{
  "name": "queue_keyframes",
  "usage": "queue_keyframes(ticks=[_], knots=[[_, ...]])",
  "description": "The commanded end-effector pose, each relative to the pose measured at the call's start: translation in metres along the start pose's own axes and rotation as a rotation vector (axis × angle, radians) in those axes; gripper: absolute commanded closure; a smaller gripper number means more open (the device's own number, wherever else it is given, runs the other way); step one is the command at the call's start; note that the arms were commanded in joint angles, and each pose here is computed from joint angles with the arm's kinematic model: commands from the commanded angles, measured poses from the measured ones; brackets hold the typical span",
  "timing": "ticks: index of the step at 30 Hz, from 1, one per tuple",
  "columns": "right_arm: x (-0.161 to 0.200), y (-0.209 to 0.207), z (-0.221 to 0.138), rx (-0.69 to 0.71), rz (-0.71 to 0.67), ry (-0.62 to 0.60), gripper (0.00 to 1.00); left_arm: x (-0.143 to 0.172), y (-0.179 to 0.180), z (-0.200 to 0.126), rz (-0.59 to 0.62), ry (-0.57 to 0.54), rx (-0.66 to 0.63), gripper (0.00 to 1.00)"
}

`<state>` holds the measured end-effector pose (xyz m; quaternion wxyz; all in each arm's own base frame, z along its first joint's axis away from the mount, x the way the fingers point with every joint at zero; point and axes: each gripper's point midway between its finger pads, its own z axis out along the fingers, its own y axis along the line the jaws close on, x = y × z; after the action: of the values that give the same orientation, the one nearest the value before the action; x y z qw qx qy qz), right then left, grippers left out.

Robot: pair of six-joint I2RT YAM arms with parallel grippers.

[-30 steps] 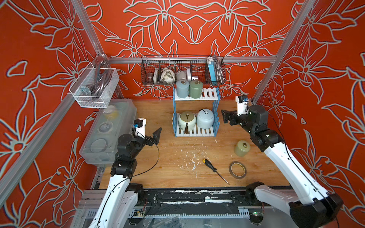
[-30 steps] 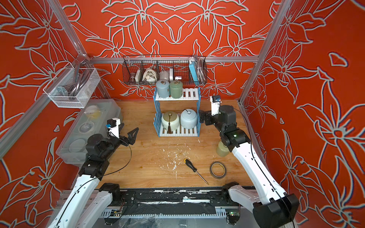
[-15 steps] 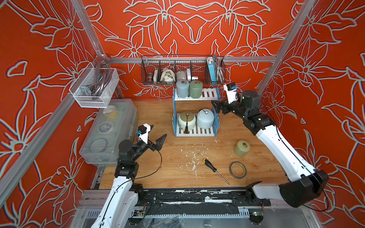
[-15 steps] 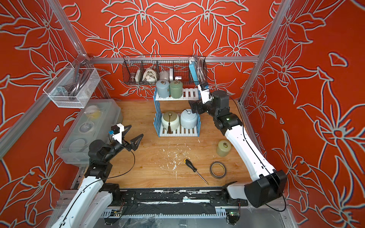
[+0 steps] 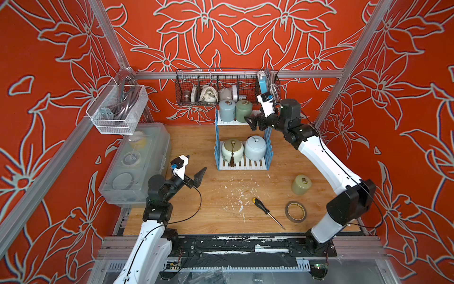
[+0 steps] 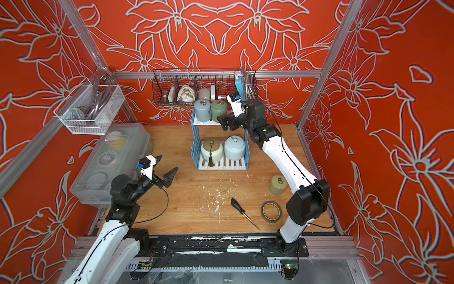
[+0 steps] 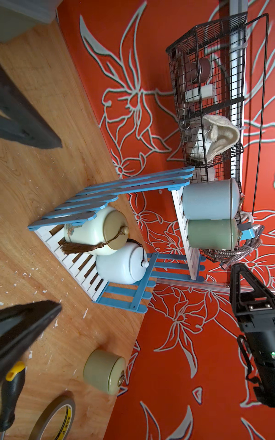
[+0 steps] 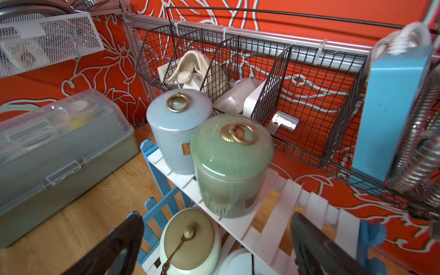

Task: Remove the tea canisters from the shelf
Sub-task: Pick up the tea canister from the shelf.

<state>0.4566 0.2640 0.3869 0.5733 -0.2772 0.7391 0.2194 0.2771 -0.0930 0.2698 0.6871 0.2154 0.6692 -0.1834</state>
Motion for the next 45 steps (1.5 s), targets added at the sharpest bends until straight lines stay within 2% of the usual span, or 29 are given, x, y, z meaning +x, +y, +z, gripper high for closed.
queue_keyframes(ticks=[1,13,23,34,45], knots=[[0.002,0.000,0.015,-0.025,0.031,0.029,0.01,-0.003,0.000,-0.001,0.016,-0.012,-0.004,0.01],[-0.006,-0.004,0.056,-0.063,0.067,0.027,0.01,-0.001,-0.001,-0.001,0.019,-0.006,0.000,0.01],[0.002,-0.004,0.071,-0.054,0.048,0.053,0.01,-0.002,0.000,-0.002,0.032,-0.001,-0.011,0.01],[0.000,-0.004,0.078,-0.064,0.047,0.046,0.14,-0.004,-0.002,-0.003,0.041,-0.006,-0.001,0.01],[-0.008,-0.007,0.064,-0.022,0.029,0.029,0.26,-0.003,-0.001,-0.003,0.036,-0.003,-0.005,0.01]])
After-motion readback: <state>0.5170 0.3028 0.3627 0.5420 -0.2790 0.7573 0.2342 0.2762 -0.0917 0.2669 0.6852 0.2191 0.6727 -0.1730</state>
